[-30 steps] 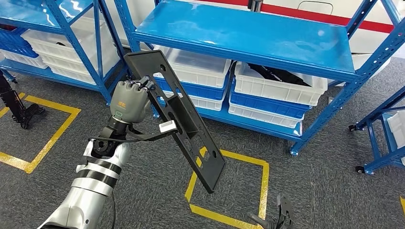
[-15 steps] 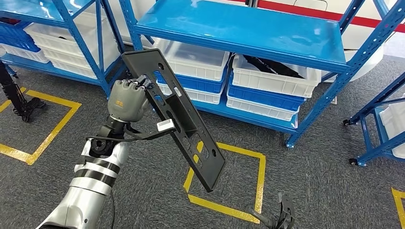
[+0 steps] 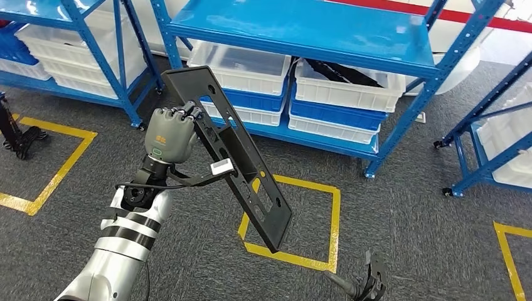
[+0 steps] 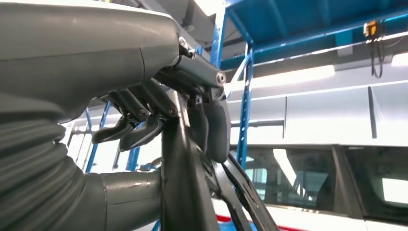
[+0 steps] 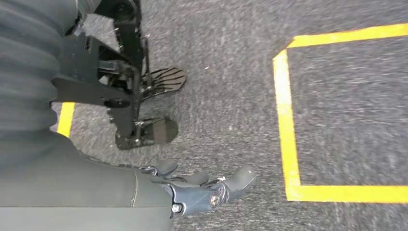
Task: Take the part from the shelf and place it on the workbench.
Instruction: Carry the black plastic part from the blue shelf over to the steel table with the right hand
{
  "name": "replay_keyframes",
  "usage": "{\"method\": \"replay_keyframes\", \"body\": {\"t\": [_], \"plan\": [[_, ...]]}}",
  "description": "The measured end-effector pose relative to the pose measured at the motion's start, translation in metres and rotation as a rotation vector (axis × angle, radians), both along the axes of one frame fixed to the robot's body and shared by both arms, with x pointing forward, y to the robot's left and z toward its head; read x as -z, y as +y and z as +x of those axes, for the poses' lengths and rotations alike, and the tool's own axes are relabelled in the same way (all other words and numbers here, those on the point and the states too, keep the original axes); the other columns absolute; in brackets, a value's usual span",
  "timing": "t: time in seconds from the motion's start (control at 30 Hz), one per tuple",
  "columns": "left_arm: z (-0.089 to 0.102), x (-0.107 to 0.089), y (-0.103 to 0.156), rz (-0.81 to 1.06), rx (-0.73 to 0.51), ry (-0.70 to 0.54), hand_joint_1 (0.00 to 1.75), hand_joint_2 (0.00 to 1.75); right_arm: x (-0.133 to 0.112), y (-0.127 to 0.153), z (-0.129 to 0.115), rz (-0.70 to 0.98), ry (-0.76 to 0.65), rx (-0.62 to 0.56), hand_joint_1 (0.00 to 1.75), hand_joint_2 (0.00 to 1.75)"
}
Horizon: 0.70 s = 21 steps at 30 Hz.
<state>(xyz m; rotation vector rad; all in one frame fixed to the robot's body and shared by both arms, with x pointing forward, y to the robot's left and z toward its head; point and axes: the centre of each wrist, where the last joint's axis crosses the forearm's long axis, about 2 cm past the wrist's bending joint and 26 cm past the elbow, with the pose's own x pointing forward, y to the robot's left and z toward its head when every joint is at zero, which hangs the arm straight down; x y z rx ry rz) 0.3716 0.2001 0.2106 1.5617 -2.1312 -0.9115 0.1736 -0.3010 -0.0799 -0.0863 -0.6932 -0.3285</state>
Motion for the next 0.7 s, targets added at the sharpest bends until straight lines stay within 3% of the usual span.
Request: {"method": "replay_keyframes", "body": {"t": [0.7], "plan": [[-0.0056, -0.0046, 0.0084, 0.008, 0.012, -0.038, 1.75, 1.75, 0.0016, 0.0002, -0.0044, 0.0, -0.004, 0.012, 0.0, 1.75]]}}
